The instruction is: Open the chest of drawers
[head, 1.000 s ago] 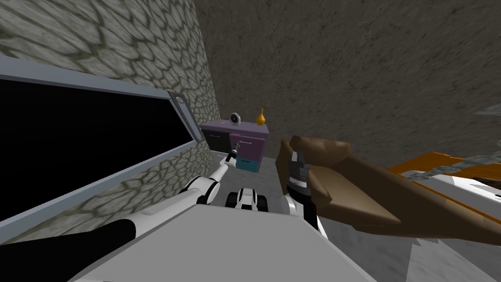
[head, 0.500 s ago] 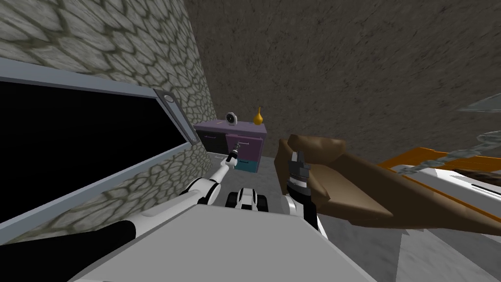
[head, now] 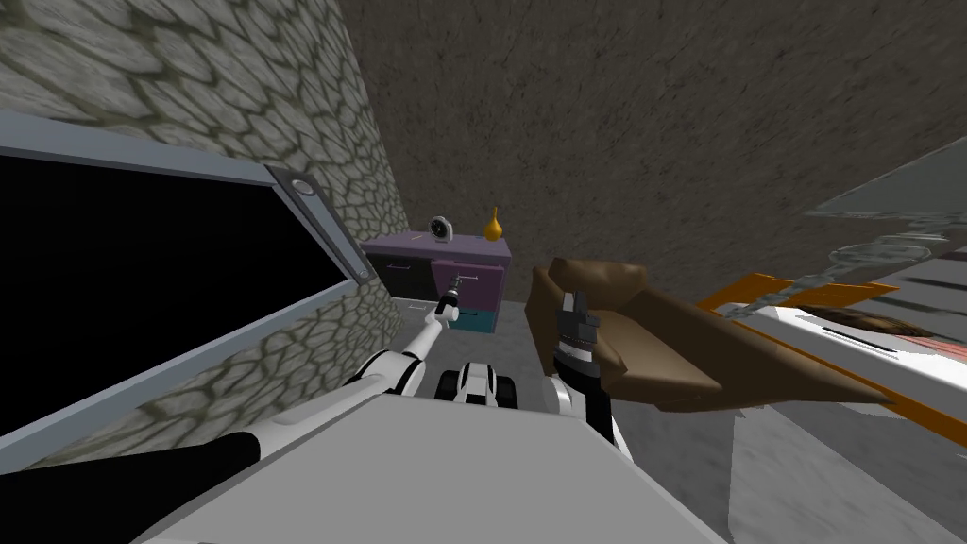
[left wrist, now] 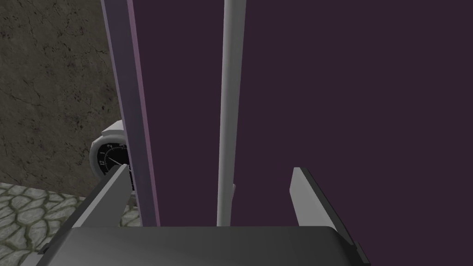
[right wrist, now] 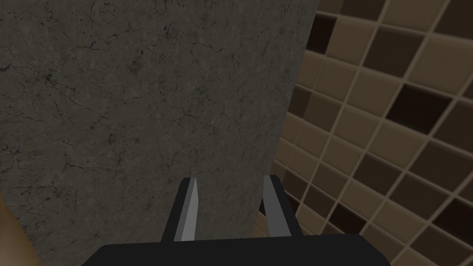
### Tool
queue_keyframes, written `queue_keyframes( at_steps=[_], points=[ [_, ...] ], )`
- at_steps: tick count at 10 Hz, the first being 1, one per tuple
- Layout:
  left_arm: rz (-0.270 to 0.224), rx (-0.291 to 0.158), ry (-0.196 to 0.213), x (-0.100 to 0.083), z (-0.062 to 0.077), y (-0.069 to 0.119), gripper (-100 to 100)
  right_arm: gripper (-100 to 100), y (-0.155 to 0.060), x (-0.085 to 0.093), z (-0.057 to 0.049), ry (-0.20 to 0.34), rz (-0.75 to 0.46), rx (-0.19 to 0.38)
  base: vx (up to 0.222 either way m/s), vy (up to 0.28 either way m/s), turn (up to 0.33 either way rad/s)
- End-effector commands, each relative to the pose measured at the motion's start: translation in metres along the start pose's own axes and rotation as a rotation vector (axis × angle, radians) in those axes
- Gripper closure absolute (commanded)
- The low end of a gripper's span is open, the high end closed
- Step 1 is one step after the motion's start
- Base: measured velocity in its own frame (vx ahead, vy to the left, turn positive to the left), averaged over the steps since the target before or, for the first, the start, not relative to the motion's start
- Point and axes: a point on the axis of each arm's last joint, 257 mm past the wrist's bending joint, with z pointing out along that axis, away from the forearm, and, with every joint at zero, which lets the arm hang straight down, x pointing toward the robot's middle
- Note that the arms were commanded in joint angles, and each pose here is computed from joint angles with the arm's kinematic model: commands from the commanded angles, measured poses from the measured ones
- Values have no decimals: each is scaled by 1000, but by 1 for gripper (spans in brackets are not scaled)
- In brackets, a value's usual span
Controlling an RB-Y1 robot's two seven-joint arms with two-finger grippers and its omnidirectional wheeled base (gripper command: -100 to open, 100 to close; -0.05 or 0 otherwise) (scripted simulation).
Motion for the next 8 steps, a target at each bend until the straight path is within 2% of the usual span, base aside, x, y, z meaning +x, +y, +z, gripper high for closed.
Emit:
queue_keyframes(
  at_steps=[1, 3, 4, 6, 7, 8],
  points=[
    [1, 2, -34, -6, -6, -2, -100, 0, 0, 0, 0, 0, 0, 0, 11, 49, -241],
    [35, 3, -42, -8, -6, -3, -100, 0, 0, 0, 0, 0, 0, 0, 3, 44, -46],
    [7, 3, -68, -13, -12, -5, -100, 0, 0, 0, 0, 0, 0, 0, 8, 53, -216],
    [42, 3, -75, -15, -11, -6, -100, 0, 0, 0, 0, 0, 0, 0, 6, 54, -57],
    [14, 1, -101, -20, -18, -6, -100, 0, 0, 0, 0, 0, 0, 0, 16, 45, -202],
    [22, 2, -108, -22, -17, -8, -100, 0, 0, 0, 0, 0, 0, 0, 8, 55, -128]
  ],
)
